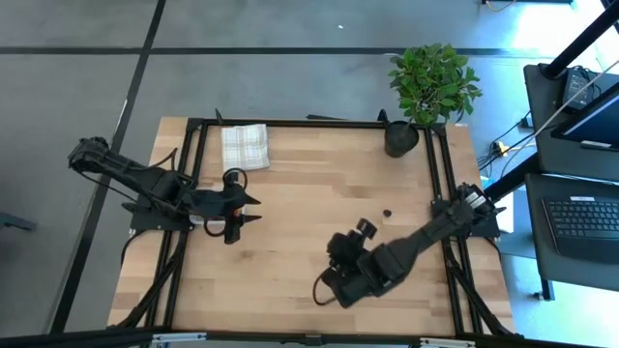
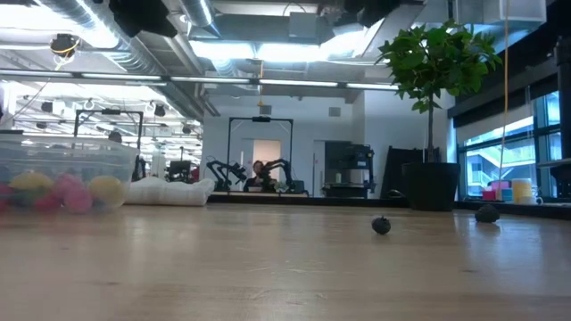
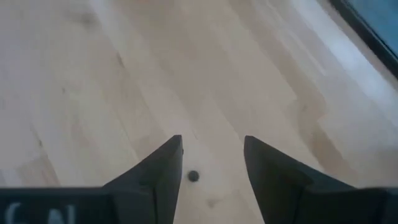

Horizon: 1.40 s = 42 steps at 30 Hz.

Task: Pick and placing Produce into tupperware
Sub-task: Put the blue berry into the transparent bin

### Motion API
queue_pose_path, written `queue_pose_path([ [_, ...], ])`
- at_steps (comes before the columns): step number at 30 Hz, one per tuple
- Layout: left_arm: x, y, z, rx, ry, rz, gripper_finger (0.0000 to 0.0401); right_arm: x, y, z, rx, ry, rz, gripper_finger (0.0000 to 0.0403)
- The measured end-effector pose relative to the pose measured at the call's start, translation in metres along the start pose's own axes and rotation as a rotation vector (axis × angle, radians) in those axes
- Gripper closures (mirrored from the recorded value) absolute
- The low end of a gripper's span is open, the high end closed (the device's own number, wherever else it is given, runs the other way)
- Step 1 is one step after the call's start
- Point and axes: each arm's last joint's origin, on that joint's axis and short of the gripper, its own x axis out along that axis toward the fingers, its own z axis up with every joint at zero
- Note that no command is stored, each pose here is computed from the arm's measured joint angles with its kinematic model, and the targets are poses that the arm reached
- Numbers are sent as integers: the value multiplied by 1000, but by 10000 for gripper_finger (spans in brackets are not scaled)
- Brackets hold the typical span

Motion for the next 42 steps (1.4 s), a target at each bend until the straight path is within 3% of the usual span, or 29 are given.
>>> queue_pose_path([
  [8,-2,-4,0,6,-14,-25,219,17,18,-56,238,-116,6,228],
  [13,-2,-4,0,7,-14,-24,219,33,27,-86,239,-185,59,228],
  [21,-2,-4,0,17,-14,-24,219,69,11,-127,176,-141,16,228],
  [27,-2,-4,0,17,-15,-21,219,91,4,-150,245,-153,65,228],
  [31,-1,-4,0,6,-15,-18,219,102,-1,-162,282,-176,113,228],
  [42,-1,-3,1,2,-23,2,219,127,-16,-167,189,-223,139,228],
])
